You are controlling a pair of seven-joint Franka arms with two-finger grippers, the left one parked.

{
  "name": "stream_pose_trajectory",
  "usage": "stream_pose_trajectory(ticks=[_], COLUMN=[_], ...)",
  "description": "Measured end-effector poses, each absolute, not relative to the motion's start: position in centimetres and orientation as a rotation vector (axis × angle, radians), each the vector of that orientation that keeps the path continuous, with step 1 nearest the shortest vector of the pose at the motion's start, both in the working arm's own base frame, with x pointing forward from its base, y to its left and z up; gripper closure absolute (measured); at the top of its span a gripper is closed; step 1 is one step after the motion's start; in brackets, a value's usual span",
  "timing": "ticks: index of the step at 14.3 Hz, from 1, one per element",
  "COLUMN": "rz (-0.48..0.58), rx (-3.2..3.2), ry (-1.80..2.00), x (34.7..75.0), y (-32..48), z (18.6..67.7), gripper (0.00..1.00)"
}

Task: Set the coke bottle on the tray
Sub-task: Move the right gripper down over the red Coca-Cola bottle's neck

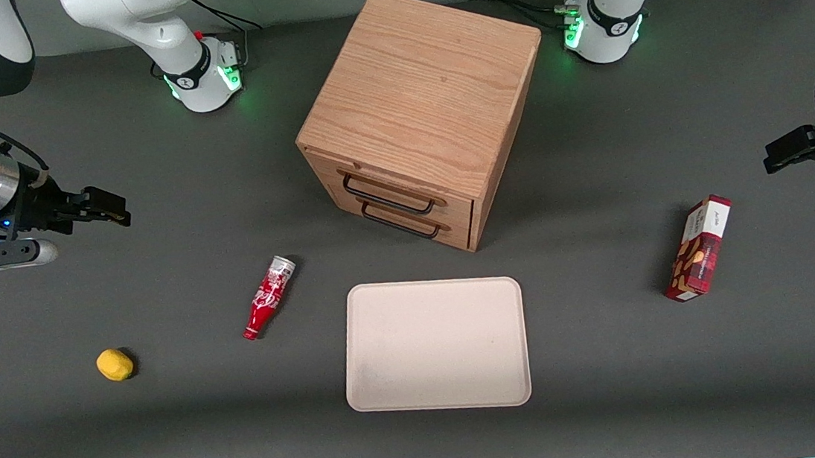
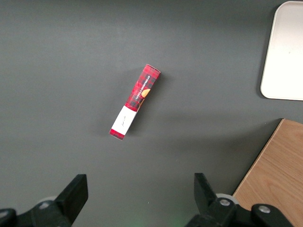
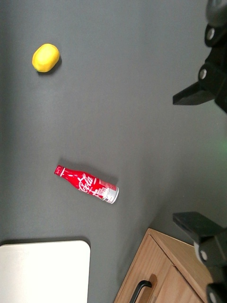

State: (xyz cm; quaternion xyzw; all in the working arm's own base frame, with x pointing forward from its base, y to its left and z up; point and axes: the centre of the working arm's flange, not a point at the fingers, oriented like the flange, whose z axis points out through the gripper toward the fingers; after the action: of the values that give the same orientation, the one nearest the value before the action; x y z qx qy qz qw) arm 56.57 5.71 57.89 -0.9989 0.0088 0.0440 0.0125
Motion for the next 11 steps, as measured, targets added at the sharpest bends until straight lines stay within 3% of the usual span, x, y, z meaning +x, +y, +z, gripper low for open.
stream_pose_trajectory(ticks=[7, 11], rz=[0.142, 0.231], rx=[-3.113, -3.104], ry=[0.056, 0.276], x=[56.9, 58.9], y=[5.5, 9.2], z=[58.0, 53.1], gripper=[0.0, 0.0])
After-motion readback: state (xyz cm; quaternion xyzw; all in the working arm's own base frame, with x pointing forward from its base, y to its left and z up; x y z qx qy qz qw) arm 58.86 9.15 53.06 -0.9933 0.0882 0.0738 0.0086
